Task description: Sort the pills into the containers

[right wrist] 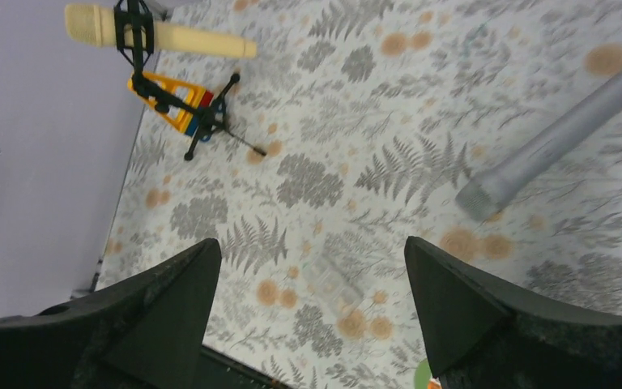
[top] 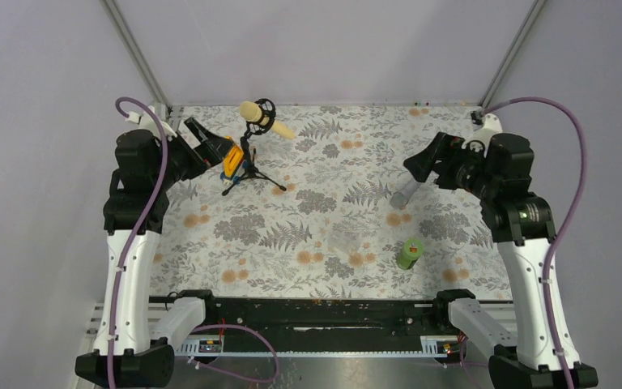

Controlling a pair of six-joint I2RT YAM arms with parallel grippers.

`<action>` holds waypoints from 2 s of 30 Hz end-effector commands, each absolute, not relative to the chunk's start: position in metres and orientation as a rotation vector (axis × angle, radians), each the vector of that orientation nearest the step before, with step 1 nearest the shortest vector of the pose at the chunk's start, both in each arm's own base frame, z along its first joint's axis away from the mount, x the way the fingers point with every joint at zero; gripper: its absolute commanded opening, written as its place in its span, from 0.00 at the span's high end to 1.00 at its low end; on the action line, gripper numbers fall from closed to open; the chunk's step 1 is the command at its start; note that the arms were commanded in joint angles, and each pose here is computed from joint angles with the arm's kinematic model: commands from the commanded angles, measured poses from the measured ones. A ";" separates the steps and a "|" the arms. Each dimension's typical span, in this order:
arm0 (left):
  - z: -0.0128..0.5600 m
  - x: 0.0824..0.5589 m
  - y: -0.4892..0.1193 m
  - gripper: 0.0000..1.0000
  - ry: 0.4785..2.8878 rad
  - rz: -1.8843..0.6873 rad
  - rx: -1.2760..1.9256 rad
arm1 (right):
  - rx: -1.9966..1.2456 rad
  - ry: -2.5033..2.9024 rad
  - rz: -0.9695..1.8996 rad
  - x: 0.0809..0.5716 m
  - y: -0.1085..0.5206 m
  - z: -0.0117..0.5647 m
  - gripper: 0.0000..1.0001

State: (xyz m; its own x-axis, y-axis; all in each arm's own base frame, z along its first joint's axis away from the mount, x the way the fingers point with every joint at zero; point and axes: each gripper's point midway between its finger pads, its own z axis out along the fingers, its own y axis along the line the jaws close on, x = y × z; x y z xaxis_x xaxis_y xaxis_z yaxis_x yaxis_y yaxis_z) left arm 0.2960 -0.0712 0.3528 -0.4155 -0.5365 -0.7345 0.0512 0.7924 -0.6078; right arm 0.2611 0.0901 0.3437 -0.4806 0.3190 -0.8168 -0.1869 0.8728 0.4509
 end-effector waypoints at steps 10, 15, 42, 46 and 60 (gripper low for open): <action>0.388 0.283 -0.097 0.01 1.775 -0.838 -0.188 | -0.184 2.299 0.824 0.232 0.183 0.252 0.05; 0.403 0.276 -0.107 0.01 1.691 -0.887 -0.091 | -0.372 2.384 0.728 0.225 0.203 0.213 0.06; 0.395 0.278 -0.098 0.01 1.670 -0.814 -0.113 | -1.221 2.353 0.322 0.230 0.285 0.060 0.11; 0.390 0.278 -0.102 0.01 1.690 -0.802 -0.100 | -1.255 2.370 0.319 0.230 0.289 0.050 0.12; 0.388 0.279 -0.097 0.01 1.703 -0.746 -0.103 | -1.350 2.465 0.198 0.234 0.283 0.021 0.27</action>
